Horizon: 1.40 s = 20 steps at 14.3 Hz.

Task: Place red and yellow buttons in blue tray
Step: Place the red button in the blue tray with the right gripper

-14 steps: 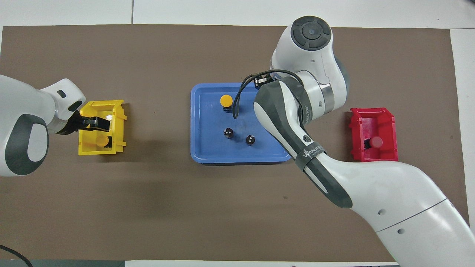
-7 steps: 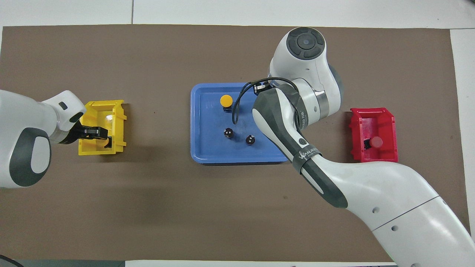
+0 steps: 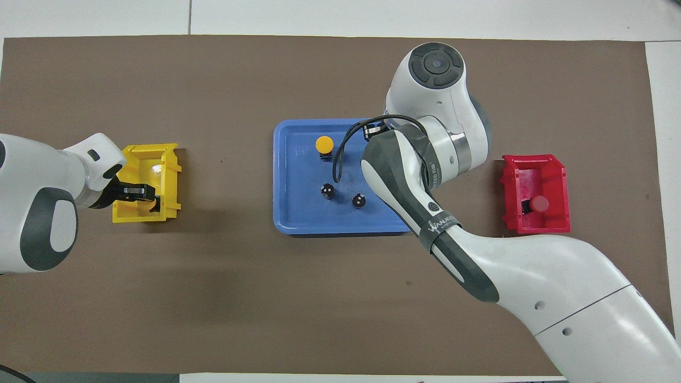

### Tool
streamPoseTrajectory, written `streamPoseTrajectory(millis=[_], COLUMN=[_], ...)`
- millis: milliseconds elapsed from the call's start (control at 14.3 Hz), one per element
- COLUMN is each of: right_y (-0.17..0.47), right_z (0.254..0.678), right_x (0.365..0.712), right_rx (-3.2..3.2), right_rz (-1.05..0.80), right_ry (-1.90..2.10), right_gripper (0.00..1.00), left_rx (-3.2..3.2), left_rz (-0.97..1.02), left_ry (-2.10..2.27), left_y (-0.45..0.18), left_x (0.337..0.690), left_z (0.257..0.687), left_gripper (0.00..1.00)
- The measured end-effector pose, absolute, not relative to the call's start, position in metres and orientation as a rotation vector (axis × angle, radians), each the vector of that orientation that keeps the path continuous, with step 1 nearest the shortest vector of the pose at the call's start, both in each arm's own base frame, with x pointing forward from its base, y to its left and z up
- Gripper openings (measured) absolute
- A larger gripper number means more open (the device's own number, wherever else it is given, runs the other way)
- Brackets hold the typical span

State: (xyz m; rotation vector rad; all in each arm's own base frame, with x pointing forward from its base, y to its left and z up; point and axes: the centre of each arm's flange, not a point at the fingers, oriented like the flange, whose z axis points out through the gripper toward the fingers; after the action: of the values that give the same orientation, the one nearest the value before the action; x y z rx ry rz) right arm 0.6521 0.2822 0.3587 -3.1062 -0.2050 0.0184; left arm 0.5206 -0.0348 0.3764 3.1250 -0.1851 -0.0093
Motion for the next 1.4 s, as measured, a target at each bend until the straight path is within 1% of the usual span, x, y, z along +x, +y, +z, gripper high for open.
streamPoseTrajectory(millis=[140, 420, 490, 700, 770, 840, 910, 980, 1190, 1261, 1401], right_y=[0.284, 0.292, 0.292, 0.291, 0.291, 0.291, 0.29, 0.289, 0.273, 0.262, 0.226], right_z=[0.357, 0.354, 0.354, 0.356, 0.358, 0.36, 0.365, 0.372, 0.406, 0.419, 0.442], right_x=[0.65, 0.642, 0.641, 0.641, 0.641, 0.641, 0.642, 0.645, 0.656, 0.661, 0.669], right_rx=[-3.108, -3.113, -3.114, -3.114, -3.113, -3.112, -3.11, -3.106, -3.098, -3.098, -3.1], right_rz=[0.028, 0.043, 0.046, 0.042, 0.038, 0.032, 0.019, -0.001, -0.054, -0.067, -0.076], right_ry=[-0.211, -0.181, -0.177, -0.175, -0.175, -0.174, -0.172, -0.167, -0.126, -0.104, -0.109], right_gripper=[0.42, 0.42, 0.5, 0.78, 0.78, 0.83, 0.86, 0.86, 0.8, 0.8, 0.76], left_rx=[3.124, 3.125, 3.125, 3.125, 3.125, 3.125, 3.125, 3.126, 3.126, 3.126, 3.126], left_rz=[-0.005, -0.001, 0.002, 0.005, 0.006, 0.007, 0.007, 0.006, 0.002, 0.001, 0.0], left_ry=[-0.192, -0.185, -0.183, -0.181, -0.181, -0.177, -0.171, -0.168, -0.17, -0.169, -0.167], left_y=[-0.037, -0.039, -0.039, -0.039, -0.04, -0.04, -0.042, -0.043, -0.047, -0.047, -0.047], left_x=[0.52, 0.52, 0.52, 0.52, 0.52, 0.52, 0.52, 0.52, 0.519, 0.519, 0.519], left_z=[0.377, 0.377, 0.377, 0.378, 0.378, 0.379, 0.379, 0.379, 0.378, 0.377, 0.377], left_gripper=[0.64, 0.63, 0.63, 0.63, 0.63, 0.63, 0.63, 0.63, 0.63, 0.63, 0.62])
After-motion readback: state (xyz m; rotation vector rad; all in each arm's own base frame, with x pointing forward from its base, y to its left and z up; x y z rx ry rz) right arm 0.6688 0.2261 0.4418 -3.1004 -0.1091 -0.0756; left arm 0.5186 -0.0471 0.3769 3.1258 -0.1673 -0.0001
